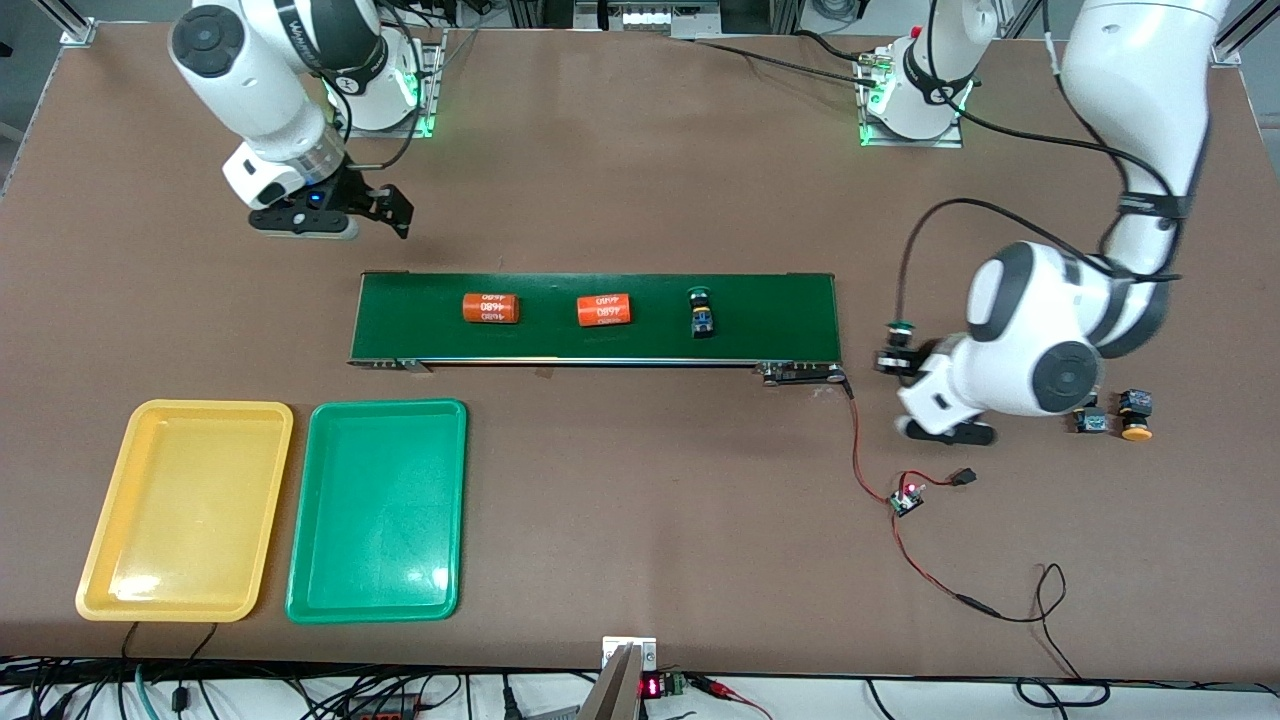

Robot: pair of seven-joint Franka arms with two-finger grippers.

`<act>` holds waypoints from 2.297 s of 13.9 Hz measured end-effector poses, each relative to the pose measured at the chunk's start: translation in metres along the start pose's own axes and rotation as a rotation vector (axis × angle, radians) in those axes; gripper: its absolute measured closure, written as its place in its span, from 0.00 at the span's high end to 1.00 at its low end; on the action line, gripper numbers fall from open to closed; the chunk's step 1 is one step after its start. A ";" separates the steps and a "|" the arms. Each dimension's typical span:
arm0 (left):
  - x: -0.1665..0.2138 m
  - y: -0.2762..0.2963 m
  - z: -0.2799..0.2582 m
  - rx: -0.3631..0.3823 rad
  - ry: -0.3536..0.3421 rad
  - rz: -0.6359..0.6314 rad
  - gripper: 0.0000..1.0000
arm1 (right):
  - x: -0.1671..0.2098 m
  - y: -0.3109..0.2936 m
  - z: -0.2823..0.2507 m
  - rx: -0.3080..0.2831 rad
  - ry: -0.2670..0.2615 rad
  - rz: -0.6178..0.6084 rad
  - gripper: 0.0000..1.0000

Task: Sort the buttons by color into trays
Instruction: 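Place the button on the belt while the right gripper moves toward the belt, then grasp a yellow-capped button with the left gripper while the right gripper descends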

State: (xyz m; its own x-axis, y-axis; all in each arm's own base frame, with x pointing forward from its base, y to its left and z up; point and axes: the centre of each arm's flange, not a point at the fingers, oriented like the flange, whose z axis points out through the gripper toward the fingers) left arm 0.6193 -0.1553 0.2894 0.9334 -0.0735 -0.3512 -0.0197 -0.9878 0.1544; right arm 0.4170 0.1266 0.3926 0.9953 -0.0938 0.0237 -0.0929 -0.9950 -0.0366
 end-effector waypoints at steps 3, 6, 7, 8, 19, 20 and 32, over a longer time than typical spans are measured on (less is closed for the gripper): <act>-0.010 0.060 0.017 -0.038 -0.016 0.021 0.41 | 0.018 0.027 -0.022 -0.001 -0.024 0.066 1.00; -0.014 0.107 0.048 -0.065 0.016 0.029 0.41 | 0.029 0.048 -0.035 0.000 -0.030 0.041 1.00; -0.016 0.121 0.065 -0.072 0.031 0.022 0.41 | 0.032 0.058 -0.037 0.000 -0.030 0.022 1.00; -0.019 0.130 0.082 -0.075 0.037 0.018 0.41 | 0.036 0.069 -0.040 0.001 -0.032 0.010 1.00; -0.034 0.080 -0.010 -0.056 0.076 -0.058 1.00 | 0.041 0.056 -0.069 -0.002 -0.059 -0.061 1.00; -0.034 0.066 -0.024 -0.054 0.091 -0.081 1.00 | 0.038 0.043 -0.068 -0.010 -0.059 -0.055 1.00; 0.030 -0.234 -0.008 0.385 0.258 -0.081 1.00 | 0.036 -0.033 -0.046 -0.011 -0.017 -0.028 1.00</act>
State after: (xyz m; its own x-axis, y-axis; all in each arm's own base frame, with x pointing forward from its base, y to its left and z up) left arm 0.6549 0.0752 0.2496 0.9950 -0.0059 -0.0995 -0.0292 -0.9716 -0.2346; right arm 0.4548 0.1544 0.4405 0.9979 -0.0650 0.0072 -0.0648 -0.9976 -0.0251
